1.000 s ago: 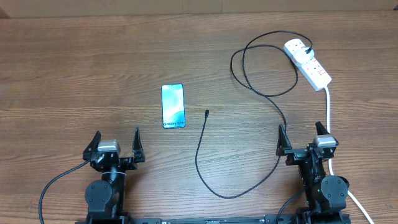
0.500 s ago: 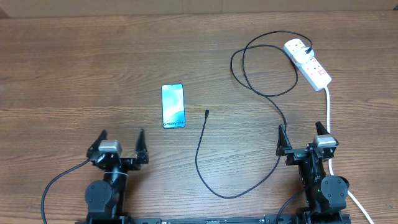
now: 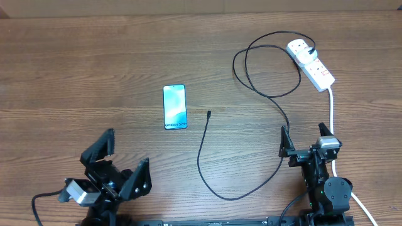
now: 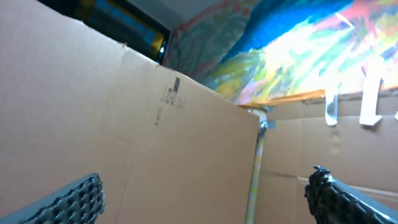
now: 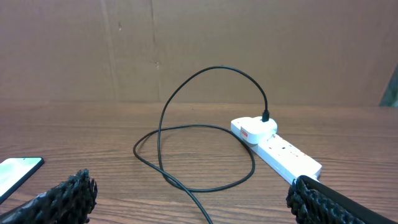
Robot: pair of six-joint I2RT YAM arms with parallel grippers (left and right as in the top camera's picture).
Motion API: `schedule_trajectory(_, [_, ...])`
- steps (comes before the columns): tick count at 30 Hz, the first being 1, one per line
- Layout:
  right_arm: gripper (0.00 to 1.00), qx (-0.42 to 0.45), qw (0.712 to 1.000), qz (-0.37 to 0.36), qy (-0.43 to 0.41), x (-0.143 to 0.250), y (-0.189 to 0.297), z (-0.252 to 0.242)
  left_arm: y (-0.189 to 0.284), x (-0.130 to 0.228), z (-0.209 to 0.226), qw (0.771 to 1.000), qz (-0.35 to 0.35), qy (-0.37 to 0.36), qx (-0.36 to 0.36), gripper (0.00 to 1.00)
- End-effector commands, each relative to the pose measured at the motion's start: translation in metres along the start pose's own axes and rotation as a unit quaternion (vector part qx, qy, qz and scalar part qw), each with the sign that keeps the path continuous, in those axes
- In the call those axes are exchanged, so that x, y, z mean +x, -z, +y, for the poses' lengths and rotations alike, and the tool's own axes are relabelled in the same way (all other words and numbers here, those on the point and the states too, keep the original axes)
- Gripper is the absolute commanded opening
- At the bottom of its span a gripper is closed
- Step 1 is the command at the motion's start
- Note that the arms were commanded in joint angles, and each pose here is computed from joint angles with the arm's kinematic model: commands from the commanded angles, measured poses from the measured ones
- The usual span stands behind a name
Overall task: Plug charger to phone and switch on socket
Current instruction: 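Move the left gripper over the Galaxy phone and lower toward it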
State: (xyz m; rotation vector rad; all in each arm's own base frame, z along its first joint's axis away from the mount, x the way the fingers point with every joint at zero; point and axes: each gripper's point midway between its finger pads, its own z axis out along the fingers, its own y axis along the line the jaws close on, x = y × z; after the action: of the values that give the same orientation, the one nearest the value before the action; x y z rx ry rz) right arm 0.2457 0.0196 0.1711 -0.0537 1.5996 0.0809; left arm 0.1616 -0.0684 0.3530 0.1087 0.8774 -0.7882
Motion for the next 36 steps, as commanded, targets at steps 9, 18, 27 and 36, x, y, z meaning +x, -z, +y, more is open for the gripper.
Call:
schedule_trajectory(9, [1.0, 0.002, 1.0, -0.003, 0.001, 0.001, 0.0, -0.001, -0.08, -0.047, 0.014, 0.954, 0.253, -0.066, -0.147, 1.0])
schedule_trajectory(18, [1.0, 0.002, 1.0, -0.003, 0.001, 0.001, 0.0, -0.001, -0.131, -0.002, 0.015, 0.868, 0.481, 0.073, -0.1, 1.0])
schedule_trajectory(27, [1.0, 0.002, 1.0, -0.003, 0.001, 0.001, 0.0, -0.001, -0.108, 0.072, 0.081, 0.7, 0.615, 0.069, -0.356, 1.0])
schedule_trajectory(36, [1.0, 0.002, 1.0, -0.003, 0.001, 0.001, 0.0, -0.001, -0.079, 0.151, 0.114, 0.565, 0.689, -0.003, -0.453, 1.0])
